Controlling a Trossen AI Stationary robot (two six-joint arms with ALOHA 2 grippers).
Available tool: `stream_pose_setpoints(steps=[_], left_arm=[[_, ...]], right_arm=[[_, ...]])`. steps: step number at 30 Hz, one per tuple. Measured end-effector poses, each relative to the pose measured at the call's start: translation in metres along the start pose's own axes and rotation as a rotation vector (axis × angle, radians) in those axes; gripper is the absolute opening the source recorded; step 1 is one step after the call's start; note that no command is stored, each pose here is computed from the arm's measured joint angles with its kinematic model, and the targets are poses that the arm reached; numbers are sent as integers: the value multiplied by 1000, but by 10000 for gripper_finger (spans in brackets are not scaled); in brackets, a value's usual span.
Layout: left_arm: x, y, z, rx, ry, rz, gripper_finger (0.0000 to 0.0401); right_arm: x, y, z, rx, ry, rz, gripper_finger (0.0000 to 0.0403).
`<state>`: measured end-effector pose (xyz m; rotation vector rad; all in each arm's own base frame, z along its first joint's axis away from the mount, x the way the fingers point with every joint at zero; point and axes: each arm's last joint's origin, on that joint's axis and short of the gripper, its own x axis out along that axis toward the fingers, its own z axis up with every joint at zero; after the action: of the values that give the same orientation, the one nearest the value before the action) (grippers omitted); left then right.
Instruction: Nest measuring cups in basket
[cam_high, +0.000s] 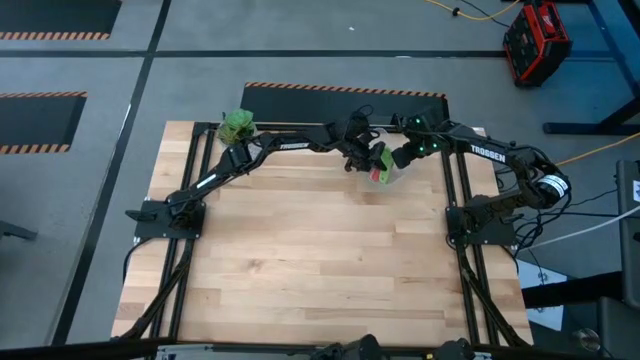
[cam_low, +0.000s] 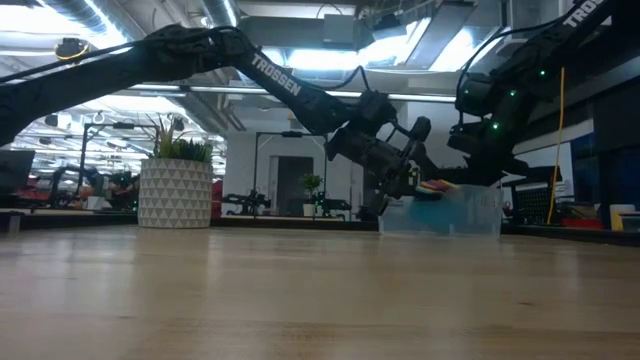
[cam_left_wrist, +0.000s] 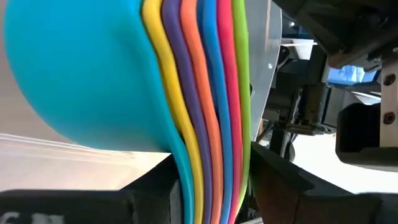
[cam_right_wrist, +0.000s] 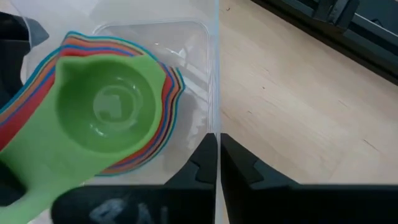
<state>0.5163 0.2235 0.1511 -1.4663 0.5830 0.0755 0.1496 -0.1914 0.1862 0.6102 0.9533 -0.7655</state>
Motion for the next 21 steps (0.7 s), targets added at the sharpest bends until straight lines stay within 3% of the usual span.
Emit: stream_pose_setpoints(steps=[21], left_arm=[[-1, 1, 1, 51, 8, -2, 151]], right_arm=[[0, 0, -1, 7, 7, -1, 6]])
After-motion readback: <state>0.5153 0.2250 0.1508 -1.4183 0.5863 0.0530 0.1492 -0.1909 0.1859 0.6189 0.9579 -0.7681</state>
